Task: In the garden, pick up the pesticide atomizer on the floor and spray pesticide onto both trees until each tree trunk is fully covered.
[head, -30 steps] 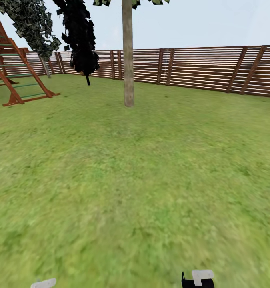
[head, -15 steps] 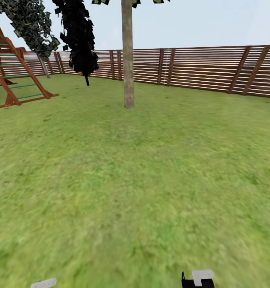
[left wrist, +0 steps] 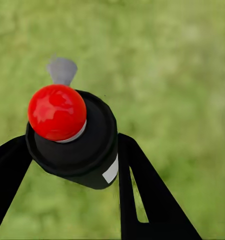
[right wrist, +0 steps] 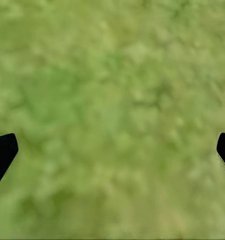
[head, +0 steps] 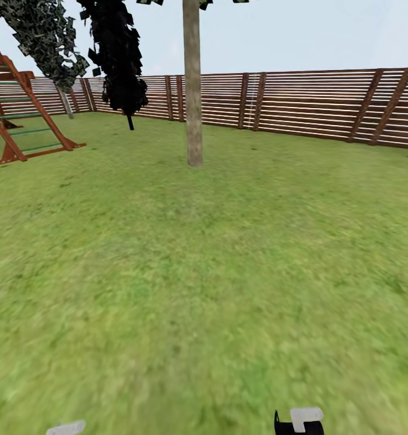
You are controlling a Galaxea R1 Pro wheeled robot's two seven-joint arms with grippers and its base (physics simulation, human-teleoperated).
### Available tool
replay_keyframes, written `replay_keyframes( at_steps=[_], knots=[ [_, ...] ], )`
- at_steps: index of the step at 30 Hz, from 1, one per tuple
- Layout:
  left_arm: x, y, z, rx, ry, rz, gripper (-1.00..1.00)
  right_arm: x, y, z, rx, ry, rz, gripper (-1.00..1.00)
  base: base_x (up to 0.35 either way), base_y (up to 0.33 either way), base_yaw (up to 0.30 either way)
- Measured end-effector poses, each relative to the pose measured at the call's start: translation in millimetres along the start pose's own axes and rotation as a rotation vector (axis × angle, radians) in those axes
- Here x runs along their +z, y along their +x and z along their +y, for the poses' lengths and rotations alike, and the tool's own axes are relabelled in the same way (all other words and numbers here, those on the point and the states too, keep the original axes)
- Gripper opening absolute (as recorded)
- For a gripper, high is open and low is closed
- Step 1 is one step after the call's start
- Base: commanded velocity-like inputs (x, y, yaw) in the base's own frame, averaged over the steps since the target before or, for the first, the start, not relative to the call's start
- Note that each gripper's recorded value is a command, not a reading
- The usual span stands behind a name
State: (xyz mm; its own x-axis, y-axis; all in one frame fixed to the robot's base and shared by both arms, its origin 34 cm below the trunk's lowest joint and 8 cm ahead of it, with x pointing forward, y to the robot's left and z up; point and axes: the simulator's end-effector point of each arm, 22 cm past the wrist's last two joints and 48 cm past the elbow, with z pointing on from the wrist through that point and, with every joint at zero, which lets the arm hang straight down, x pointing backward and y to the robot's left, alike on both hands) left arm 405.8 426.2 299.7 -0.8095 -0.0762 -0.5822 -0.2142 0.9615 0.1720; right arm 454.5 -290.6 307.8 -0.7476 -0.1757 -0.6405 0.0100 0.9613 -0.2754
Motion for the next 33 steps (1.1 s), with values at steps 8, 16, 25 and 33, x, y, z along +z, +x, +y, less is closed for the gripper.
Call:
replay_keyframes(
  at_steps=[8,16,25,33],
  knots=[
    [0.0,0.1,0.0,0.000,0.000,0.000,-1.00,0.0,0.0,0.0,0.000,0.000,0.000,1.00,0.338,0.000,0.000],
    [0.0,0.0,-0.7,0.000,0.001,0.000,-1.00,0.0,0.0,0.0,0.000,0.000,0.000,1.00,0.338,0.000,0.000],
    [0.0,-0.4,-0.7,0.000,0.001,-0.001,-1.00,0.0,-0.1,0.0,0.000,0.000,0.000,1.00,0.338,0.000,0.000],
    [0.0,-0.5,-1.2,-0.001,0.001,-0.002,-1.00,0.0,0.0,0.0,0.000,0.000,0.000,1.00,0.338,0.000,0.000]
  ],
)
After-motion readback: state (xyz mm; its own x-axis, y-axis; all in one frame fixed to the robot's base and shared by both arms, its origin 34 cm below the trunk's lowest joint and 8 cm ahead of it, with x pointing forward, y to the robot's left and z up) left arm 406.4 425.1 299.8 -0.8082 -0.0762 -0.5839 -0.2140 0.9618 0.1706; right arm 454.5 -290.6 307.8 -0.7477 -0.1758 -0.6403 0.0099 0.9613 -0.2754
